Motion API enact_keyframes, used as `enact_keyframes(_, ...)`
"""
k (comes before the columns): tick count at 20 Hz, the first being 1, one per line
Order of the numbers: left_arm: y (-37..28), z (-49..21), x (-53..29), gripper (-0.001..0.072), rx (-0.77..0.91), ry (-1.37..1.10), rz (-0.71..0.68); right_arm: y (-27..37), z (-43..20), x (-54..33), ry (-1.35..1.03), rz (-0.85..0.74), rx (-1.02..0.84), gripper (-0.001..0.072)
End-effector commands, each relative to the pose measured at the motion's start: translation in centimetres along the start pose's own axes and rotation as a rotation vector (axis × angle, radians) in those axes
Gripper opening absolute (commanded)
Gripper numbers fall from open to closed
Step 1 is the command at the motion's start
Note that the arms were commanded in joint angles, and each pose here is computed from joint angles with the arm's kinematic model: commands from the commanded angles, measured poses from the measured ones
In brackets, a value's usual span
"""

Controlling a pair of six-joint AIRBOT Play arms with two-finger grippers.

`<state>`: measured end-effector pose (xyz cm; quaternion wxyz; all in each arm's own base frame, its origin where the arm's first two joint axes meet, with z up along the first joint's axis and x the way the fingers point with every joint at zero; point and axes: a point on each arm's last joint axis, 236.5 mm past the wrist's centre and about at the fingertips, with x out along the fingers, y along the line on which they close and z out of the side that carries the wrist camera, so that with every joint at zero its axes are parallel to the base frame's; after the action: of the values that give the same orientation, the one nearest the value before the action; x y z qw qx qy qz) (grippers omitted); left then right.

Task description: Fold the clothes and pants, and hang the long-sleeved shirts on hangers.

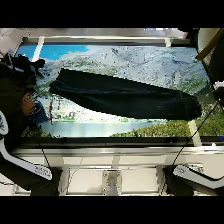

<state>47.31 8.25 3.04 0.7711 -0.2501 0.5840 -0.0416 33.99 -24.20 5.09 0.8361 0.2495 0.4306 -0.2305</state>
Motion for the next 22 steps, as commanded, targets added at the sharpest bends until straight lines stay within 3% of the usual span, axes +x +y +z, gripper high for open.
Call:
enact_keyframes(1, 1.1, -5.8, 2.0, 0.0561, 0.048, 0.068, 0.095, -1.5, -5.2, -2.0, 0.043, -0.02, -0.062, 0.0478)
enact_keyframes(3, 0.8, -6.6, 3.4, 0.0553, 0.084, 0.06, 0.123, -0.5, -7.3, -2.0, 0.051, 0.019, -0.069, 0.0478)
enact_keyframes(6, -0.4, -1.7, 4.7, 0.0553, 0.118, -0.136, 0.126, 1.5, -6.7, -2.2, 0.017, 0.101, -0.031, 0.0477)
enact_keyframes(12, -0.9, 3.3, 8.5, 0.0534, -0.052, -0.316, 0.022, 2.6, -6.7, -2.4, 0.017, 0.15, -0.041, 0.0477)
enact_keyframes(15, -1.1, 4.6, 10.2, 0.0464, -0.129, -0.359, -0.032, 2.8, -6.7, -2.4, 0.014, 0.157, -0.036, 0.0476)
enact_keyframes(16, -1.4, 5.2, 10.2, 0.0366, -0.158, -0.385, -0.058, 2.8, -6.7, -2.4, 0.016, 0.16, -0.035, 0.0477)
enact_keyframes(17, -1.8, 6.0, 9.8, 0.0093, -0.162, -0.42, -0.079, 2.9, -6.8, -2.4, 0.021, 0.161, -0.035, 0.0476)
enact_keyframes(18, -2.6, 7.2, 8.9, 0.0017, -0.14, -0.467, -0.103, 2.9, -6.9, -2.4, 0.025, 0.161, -0.036, 0.0476)
enact_keyframes(22, -5.2, 13.4, 3.3, 0.0014, -0.12, -0.696, -0.16, 2.8, -6.6, -2.4, 0.011, 0.158, -0.035, 0.0476)
